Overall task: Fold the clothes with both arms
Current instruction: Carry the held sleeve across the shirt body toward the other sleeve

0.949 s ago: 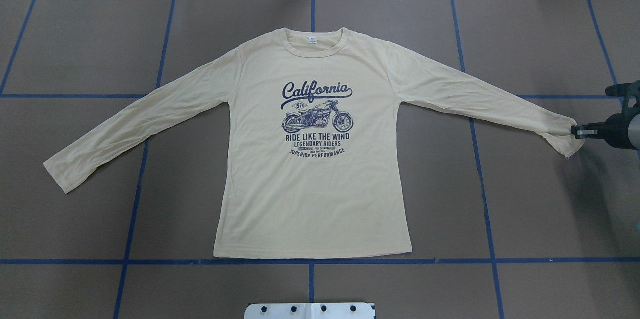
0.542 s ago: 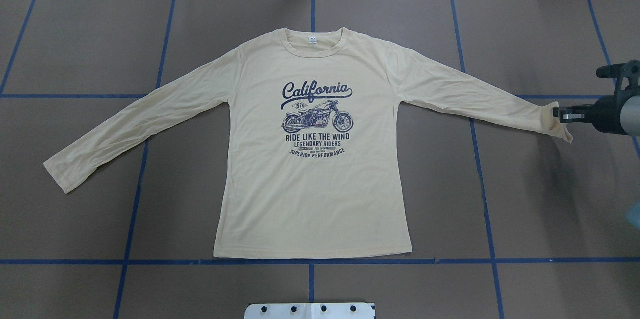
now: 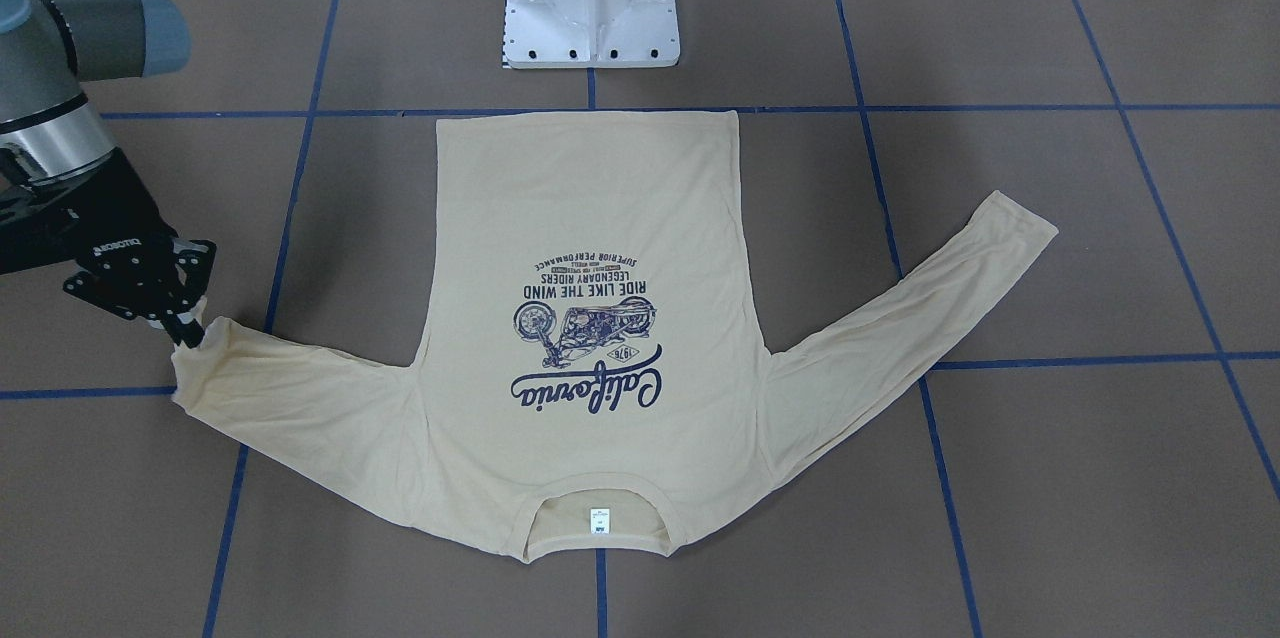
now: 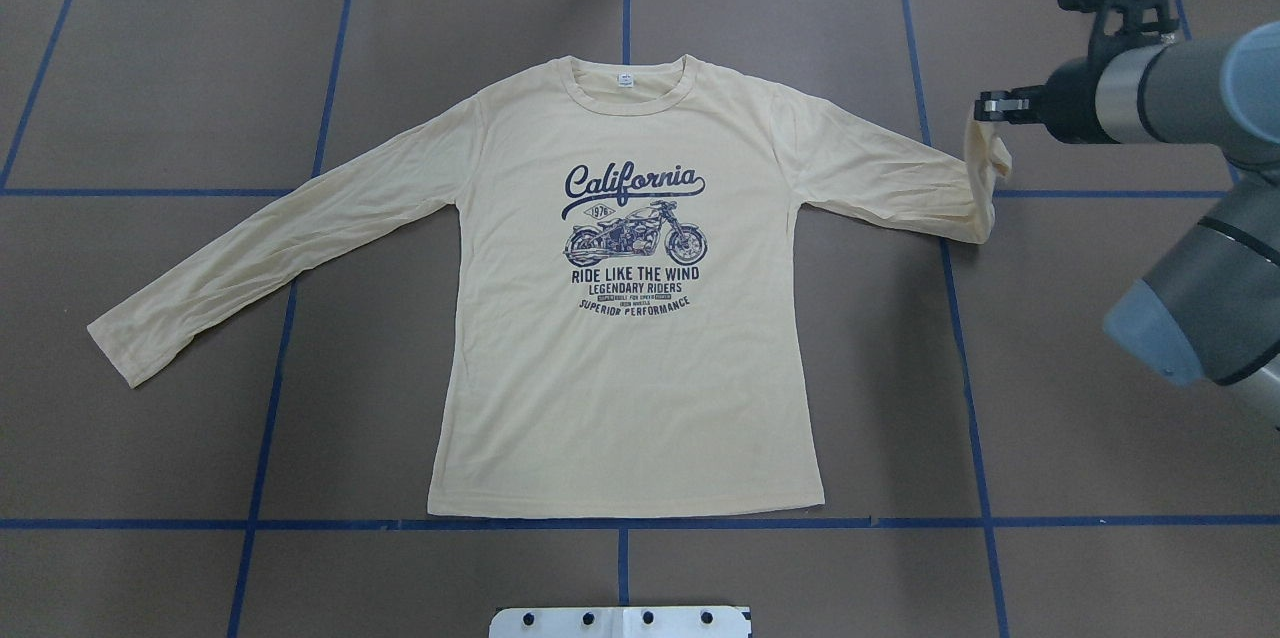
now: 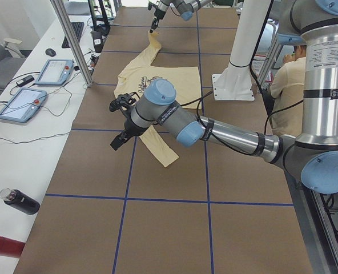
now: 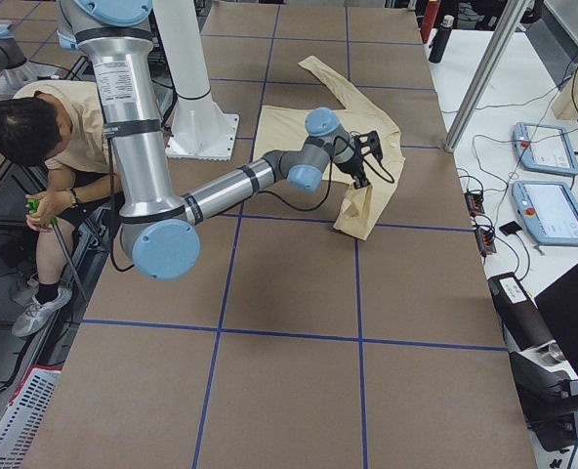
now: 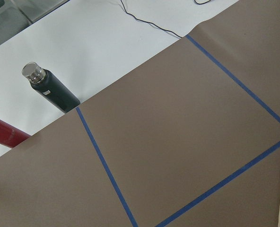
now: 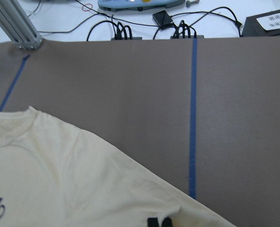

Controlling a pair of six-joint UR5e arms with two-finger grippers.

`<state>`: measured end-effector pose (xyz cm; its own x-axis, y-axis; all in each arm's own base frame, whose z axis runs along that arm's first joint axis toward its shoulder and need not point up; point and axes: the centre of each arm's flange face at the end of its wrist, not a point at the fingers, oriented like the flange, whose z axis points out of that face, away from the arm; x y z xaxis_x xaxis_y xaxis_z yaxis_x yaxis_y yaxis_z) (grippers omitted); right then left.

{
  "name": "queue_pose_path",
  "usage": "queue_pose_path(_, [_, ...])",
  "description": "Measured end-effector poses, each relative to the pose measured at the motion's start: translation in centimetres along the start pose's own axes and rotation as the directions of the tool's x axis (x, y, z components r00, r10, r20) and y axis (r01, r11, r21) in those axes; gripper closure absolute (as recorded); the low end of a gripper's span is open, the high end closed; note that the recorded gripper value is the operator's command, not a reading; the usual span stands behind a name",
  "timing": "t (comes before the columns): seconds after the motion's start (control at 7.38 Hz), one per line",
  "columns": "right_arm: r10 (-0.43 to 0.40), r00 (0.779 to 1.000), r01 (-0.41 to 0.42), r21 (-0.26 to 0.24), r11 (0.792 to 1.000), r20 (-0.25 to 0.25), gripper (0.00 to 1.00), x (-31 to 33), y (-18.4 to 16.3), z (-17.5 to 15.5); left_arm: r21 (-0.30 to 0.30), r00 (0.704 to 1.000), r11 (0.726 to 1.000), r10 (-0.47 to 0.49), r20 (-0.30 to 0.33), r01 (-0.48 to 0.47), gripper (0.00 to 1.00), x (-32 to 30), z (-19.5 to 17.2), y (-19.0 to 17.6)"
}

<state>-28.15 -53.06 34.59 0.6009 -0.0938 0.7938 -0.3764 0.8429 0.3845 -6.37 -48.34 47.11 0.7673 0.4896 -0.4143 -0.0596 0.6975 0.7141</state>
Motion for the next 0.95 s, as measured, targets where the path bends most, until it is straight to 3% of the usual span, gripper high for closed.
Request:
queue_pose_path(0.41, [0.074, 0.995, -0.071, 0.046, 0.996, -0.071, 1.0, -19.1, -3.7, 1.9, -0.001, 1.0, 1.0, -0.001, 0.001, 0.001, 0.0, -0.1, 0.0, 0.0])
queue_pose_path(0.54, [0.114, 0.989, -0.109, 0.059, 0.992, -0.09, 1.0, -25.3, -4.3, 3.8, -0.001, 1.0, 1.0, -0.002, 0.001, 0.003, 0.0, -0.1, 0.0, 0.1])
queue_pose_path(0.95, [0.181, 0.97, -0.166, 0.098, 0.981, -0.165, 1.0, -41.3, -2.7, 9.9, -0.003, 1.0, 1.0, -0.004, 0.0, 0.004, 0.0, -0.1, 0.1, 0.1])
